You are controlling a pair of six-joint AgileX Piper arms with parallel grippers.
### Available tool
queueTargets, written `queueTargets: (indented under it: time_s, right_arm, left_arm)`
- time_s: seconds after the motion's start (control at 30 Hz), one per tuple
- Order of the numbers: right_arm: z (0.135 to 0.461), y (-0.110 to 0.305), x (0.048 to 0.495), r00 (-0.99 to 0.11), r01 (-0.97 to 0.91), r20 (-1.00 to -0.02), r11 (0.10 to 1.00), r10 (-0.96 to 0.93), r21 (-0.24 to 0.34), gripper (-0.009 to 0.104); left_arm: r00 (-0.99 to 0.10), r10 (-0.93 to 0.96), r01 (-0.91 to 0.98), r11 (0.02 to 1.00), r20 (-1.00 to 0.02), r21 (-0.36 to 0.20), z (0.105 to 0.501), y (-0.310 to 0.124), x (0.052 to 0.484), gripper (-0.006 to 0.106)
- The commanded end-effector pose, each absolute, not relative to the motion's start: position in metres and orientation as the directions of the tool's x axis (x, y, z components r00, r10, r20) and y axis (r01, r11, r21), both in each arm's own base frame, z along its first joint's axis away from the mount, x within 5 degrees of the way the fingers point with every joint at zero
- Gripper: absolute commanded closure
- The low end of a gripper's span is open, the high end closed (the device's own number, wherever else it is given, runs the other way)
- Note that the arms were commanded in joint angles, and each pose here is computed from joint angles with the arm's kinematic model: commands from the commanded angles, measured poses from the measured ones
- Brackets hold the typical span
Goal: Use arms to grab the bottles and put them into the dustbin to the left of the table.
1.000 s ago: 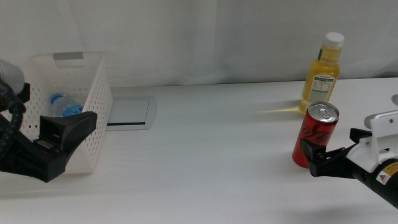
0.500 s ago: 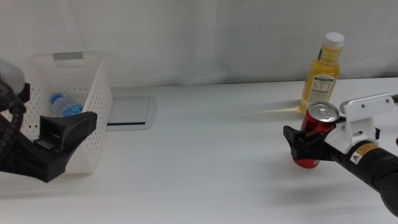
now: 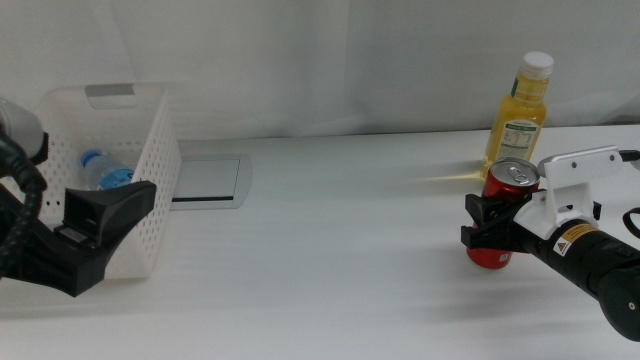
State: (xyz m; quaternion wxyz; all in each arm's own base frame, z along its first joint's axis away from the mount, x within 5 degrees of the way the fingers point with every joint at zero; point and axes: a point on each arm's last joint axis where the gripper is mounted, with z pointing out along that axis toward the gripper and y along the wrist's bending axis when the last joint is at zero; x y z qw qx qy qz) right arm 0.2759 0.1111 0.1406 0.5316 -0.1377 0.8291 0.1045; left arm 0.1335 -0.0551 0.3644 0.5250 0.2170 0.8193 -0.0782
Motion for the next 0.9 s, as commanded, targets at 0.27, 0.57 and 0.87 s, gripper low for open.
queueTargets:
  time_s: [0.27, 0.57, 0.87]
  right_arm:
    - [0.188, 0.152, 0.252, -0.210, -0.524, -0.971, 0.852, -0.112, 0.015, 0.097]
    - [0.177, 0.202, 0.229, -0.216, -0.663, -0.963, 0.748, -0.165, 0.020, 0.097]
    - [0.156, 0.223, 0.239, -0.246, -0.682, -0.948, 0.731, -0.203, 0.021, 0.097]
  left_arm:
    - [-0.349, 0.275, 0.445, 0.890, -0.896, 0.100, 0.363, -0.056, 0.133, 0.013]
    - [-0.349, 0.275, 0.445, 0.890, -0.896, 0.100, 0.363, -0.056, 0.133, 0.013]
    - [-0.349, 0.275, 0.445, 0.890, -0.896, 0.100, 0.363, -0.056, 0.133, 0.013]
